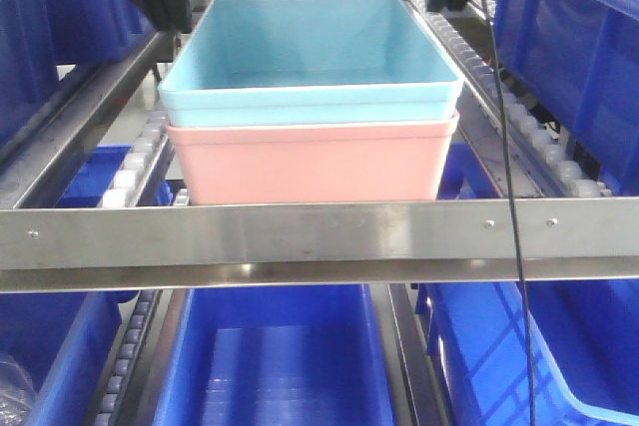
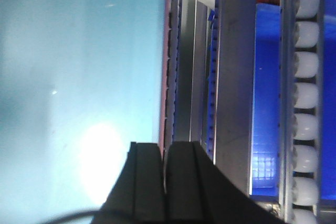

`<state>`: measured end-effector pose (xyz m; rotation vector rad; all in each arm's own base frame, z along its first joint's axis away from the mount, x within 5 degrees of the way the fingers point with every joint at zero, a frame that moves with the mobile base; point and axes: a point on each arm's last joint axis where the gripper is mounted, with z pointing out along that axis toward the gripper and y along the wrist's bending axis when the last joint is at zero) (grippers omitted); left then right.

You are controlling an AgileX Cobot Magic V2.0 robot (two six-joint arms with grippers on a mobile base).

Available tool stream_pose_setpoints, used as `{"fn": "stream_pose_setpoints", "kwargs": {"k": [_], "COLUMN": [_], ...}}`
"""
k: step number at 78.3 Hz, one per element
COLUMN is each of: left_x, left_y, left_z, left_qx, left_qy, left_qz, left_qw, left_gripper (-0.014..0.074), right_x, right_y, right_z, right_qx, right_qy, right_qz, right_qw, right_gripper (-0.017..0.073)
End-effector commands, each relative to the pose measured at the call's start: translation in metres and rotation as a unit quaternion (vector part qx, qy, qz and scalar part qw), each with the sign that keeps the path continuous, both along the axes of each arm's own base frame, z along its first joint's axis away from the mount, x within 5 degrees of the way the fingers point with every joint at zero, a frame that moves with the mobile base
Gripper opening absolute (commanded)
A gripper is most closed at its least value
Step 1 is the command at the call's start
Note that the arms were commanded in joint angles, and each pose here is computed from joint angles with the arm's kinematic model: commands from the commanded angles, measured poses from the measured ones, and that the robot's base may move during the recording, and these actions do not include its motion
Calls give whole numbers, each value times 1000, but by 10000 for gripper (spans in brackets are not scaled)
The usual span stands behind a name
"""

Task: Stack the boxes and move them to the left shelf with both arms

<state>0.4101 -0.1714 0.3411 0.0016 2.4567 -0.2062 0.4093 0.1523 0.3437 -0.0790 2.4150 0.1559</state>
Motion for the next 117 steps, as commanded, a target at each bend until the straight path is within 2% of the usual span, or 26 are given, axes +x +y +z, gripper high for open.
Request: {"fn": "stream_pose_setpoints", "kwargs": {"k": [1, 11, 22, 32, 45, 57, 69, 79, 85, 94, 107, 113, 117], "left_x": [-27, -47, -71, -99, -140, -180, -224, -258, -279, -307, -335, -341, -341], "left_y": [8, 17, 27, 38, 55, 72, 92, 105, 115, 127, 140, 143, 143], "left_z": [61, 74, 72, 64, 51, 40, 26, 13, 5, -7, -11, -8, -8], "left_qx": [-27, -36, -46, -57, -74, -87, -81, -85, -92, -101, -115, -120, -120], "left_qy": [-87, -108, -132, -151, -190, -230, -292, -351, -371, -396, -437, -452, -453], "left_qz": [-11, -14, -22, -30, -42, -52, -72, -90, -90, -88, -83, -82, -82], "left_qw": [996, 993, 990, 986, 978, 968, 950, 928, 920, 908, 888, 880, 880], "left_gripper": [-6, -6, -6, -6, -6, -5, 1, 1, 1, 0, 0, 0, 0], "right_x": [-22, -39, -66, -96, -136, -173, -220, -257, -277, -305, -329, -332, -332], "right_y": [-8, -9, -9, -7, -9, -24, -47, -67, -78, -94, -108, -109, -109], "right_z": [53, 67, 80, 87, 76, 57, 35, 13, 0, -8, -6, -4, -4], "right_qx": [14, 17, 19, 33, 45, 68, 82, 94, 97, 108, 123, 125, 125], "right_qy": [-76, -92, -129, -167, -214, -263, -328, -352, -360, -392, -433, -438, -438], "right_qz": [13, 23, 49, 76, 117, 136, 154, 158, 157, 154, 148, 148, 148], "right_qw": [997, 995, 990, 982, 969, 953, 928, 918, 914, 901, 881, 878, 878], "right_gripper": [50, 50, 50, 50, 50, 50, 50, 50, 50, 50, 50, 50, 50]}}
